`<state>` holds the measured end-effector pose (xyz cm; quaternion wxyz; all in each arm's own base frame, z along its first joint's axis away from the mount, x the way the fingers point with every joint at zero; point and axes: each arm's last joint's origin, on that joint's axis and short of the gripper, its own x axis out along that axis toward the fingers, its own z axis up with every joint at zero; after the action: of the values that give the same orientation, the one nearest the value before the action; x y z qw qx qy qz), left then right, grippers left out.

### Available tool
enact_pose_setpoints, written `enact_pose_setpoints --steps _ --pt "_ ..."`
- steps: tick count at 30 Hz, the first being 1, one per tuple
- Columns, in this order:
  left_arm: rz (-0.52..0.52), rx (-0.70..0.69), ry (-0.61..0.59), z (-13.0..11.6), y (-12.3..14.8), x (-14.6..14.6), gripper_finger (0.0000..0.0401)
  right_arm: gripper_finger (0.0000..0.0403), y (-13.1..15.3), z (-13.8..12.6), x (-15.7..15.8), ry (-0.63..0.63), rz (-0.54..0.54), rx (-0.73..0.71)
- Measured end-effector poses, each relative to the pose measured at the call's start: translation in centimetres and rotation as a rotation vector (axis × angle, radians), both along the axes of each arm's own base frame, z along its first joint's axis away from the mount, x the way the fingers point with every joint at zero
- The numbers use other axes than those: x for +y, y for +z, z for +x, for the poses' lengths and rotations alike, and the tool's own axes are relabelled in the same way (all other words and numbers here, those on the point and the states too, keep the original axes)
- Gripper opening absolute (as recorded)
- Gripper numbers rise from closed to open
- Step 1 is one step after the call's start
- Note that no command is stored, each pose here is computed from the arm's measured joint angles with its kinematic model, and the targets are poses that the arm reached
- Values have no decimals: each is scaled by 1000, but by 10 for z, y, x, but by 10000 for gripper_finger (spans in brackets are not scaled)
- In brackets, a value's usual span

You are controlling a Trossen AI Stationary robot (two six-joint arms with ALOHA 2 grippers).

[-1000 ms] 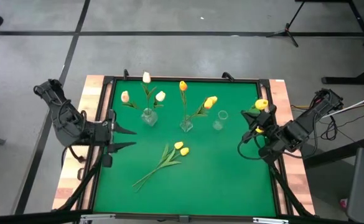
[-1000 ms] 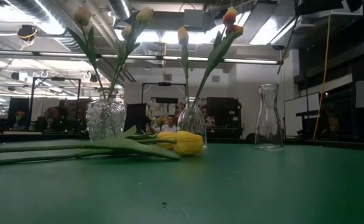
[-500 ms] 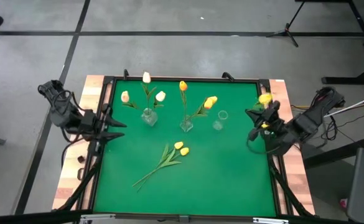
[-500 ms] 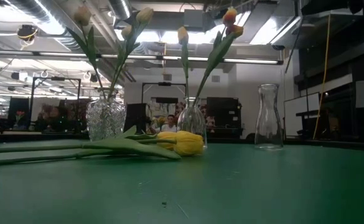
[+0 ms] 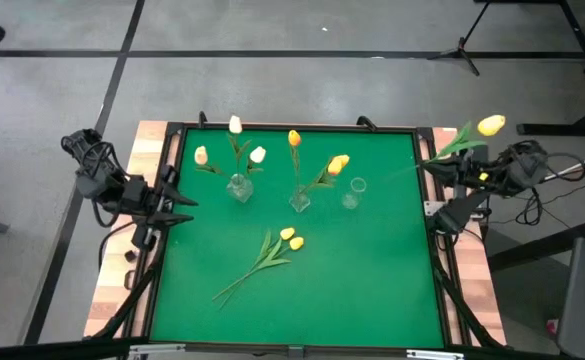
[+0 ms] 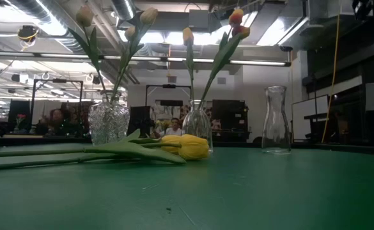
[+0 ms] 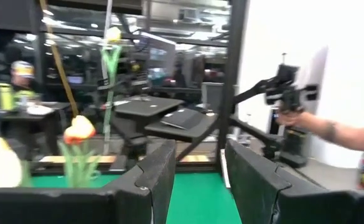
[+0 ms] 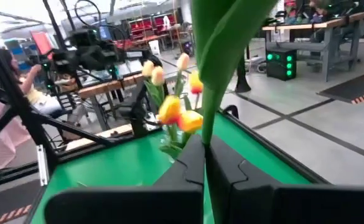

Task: Sort flowers into vase by color
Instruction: Put the left yellow flower into the right transparent vase

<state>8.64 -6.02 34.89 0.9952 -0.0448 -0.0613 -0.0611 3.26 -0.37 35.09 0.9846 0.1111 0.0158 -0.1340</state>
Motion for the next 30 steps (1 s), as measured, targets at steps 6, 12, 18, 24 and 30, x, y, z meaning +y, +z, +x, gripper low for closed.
enact_pose_setpoints --steps 6,12,18,24,30 --pt "-39 1 -28 0 0 0 139 0 -32 6 5 0 -18 23" --pt "-66 13 -68 1 -1 2 139 0 -41 11 10 30 2 33" --pt "-64 30 -36 7 -3 10 139 0 -27 13 13 112 -84 -64" --pt "-55 27 -31 12 -3 16 139 0 -15 6 8 128 -196 -138" --pt "-37 52 -51 21 -6 18 139 0 -14 -2 2 123 -197 -145"
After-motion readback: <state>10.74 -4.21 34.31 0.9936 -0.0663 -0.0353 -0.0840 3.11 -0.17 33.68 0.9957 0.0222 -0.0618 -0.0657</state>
